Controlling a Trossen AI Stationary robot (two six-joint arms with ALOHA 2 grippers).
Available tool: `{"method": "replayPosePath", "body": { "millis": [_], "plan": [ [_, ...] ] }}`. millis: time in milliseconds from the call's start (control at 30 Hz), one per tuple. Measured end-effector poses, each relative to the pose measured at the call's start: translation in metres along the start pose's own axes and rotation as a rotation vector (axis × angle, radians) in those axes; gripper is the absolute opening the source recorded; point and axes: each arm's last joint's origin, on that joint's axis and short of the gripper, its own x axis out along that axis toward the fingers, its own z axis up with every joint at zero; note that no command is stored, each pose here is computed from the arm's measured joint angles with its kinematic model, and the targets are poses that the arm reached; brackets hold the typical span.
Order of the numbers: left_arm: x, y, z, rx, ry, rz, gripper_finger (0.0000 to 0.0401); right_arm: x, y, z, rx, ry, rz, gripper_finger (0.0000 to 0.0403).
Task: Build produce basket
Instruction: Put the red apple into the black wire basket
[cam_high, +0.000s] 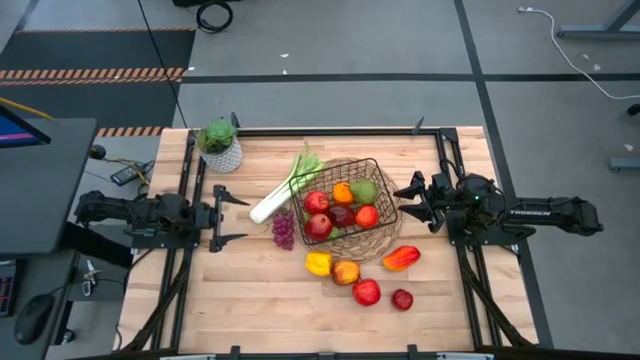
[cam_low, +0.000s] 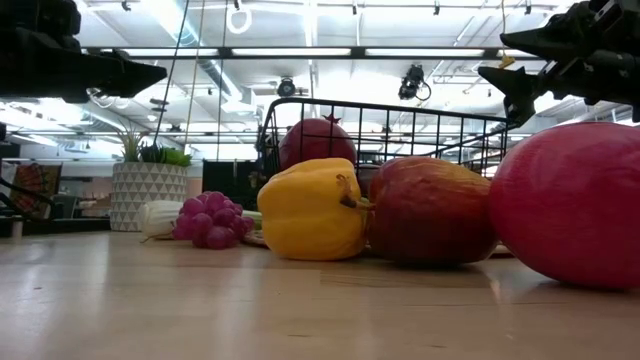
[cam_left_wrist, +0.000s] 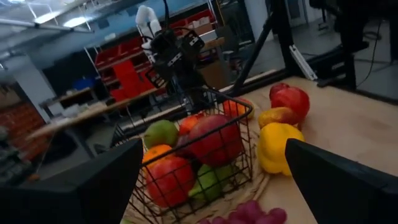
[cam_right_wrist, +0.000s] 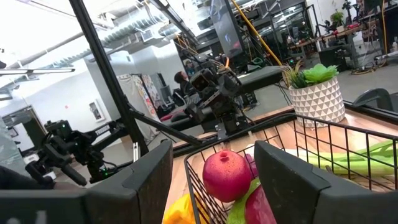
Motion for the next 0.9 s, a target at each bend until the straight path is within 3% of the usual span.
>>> {"method": "replayPosePath", "body": {
  "millis": [567, 900],
  "plan": [
    [0.000, 0.000, 0.000, 0.039, -0.001, 0.001, 0.0400, 0.000, 0.000, 0.001, -0.002, -0.006, 0.002, 0.0231],
    [0.000, 0.000, 0.000, 0.039, -0.001, 0.001, 0.0400, -0.002, 0.009, 0.017, -0.099, -0.180, 0.072, 0.0231]
  ]
}}
